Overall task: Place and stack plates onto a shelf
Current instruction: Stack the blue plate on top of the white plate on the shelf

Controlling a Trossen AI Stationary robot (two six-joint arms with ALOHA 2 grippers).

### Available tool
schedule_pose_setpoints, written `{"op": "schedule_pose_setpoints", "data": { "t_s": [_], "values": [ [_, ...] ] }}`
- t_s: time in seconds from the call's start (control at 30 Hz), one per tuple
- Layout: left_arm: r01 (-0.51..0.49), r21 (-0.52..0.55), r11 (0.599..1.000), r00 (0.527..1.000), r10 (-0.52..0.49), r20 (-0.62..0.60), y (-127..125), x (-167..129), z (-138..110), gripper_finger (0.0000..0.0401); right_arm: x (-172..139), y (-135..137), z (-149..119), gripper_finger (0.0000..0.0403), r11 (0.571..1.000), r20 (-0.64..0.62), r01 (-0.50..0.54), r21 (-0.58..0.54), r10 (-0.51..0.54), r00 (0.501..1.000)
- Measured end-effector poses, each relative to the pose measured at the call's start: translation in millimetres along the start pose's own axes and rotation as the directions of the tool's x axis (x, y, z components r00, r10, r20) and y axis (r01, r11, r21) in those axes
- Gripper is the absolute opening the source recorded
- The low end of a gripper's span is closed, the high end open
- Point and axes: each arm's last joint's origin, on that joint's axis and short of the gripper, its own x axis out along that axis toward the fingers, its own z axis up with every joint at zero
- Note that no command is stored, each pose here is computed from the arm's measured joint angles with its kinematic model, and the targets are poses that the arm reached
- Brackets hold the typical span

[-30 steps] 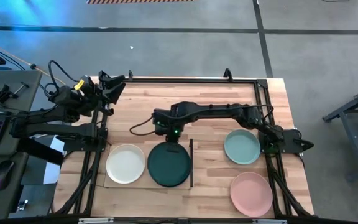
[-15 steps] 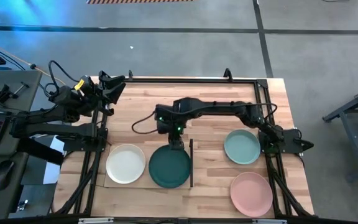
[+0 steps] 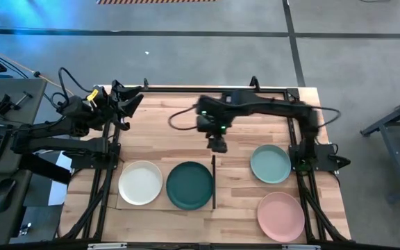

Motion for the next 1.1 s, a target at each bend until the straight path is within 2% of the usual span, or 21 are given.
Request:
{"op": "schedule_pose_setpoints", "data": {
  "t_s": [0.1,0.17,0.27,0.33,0.4,0.53,0.57,0.63,0.87,0.93,1.0,1.1],
  "values": [
    [-0.002,-0.011,1.0,1.0,0.002,-0.015,0,0,-1,0.0156,-13,1,-31,0.0203,0.998,0.096,0.057,0.039,-0.061,0.993],
    [-0.006,-0.007,1.0,0.999,0.005,-0.037,1,0,-4,0.0156,-22,0,-55,0.0203,0.99,0.189,0.081,0.113,-0.101,0.977],
    [-0.009,-0.002,1.0,0.998,0.009,-0.06,1,0,-6,0.0156,-33,2,-86,0.0203,0.974,0.37,0.078,0.214,-0.155,0.916],
    [-0.011,0.002,1.0,0.997,0.011,-0.077,1,0,-8,0.0156,-40,6,-101,0.0203,0.968,0.52,0.045,0.245,-0.171,0.837],
    [-0.014,0.008,1.0,0.995,0.015,-0.103,1,2,-11,0.0156,-45,9,-112,0.0203,0.967,0.652,0.01,0.255,-0.179,0.737],
    [-0.018,0.013,1.0,0.991,0.019,-0.129,1,4,-16,0.0156,-53,13,-128,0.0203,0.971,0.821,-0.037,0.238,-0.181,0.542],
    [-0.017,0.014,1.0,0.991,0.019,-0.131,1,5,-17,0.0156,-55,14,-131,0.0203,0.973,0.843,-0.037,0.227,-0.178,0.508],
    [-0.018,0.013,1.0,0.992,0.019,-0.128,1,5,-17,0.0156,-56,15,-137,0.0203,0.972,0.856,-0.029,0.233,-0.191,0.48],
    [-0.018,0.014,1.0,0.991,0.02,-0.131,1,5,-17,0.0156,-58,16,-137,0.0203,0.967,0.844,-0.019,0.255,-0.212,0.492],
    [-0.018,0.014,1.0,0.991,0.02,-0.131,1,5,-17,0.0156,-60,16,-138,0.0203,0.945,0.813,-0.064,0.322,-0.241,0.53],
    [-0.018,0.013,1.0,0.991,0.02,-0.13,1,5,-17,0.0156,-62,12,-144,0.0203,0.871,0.71,-0.08,0.484,-0.338,0.618],
    [-0.018,0.012,1.0,0.991,0.02,-0.13,1,5,-17,0.0156,-60,6,-164,0.0203,0.682,0.413,0.034,0.731,-0.481,0.773]
  ]
}}
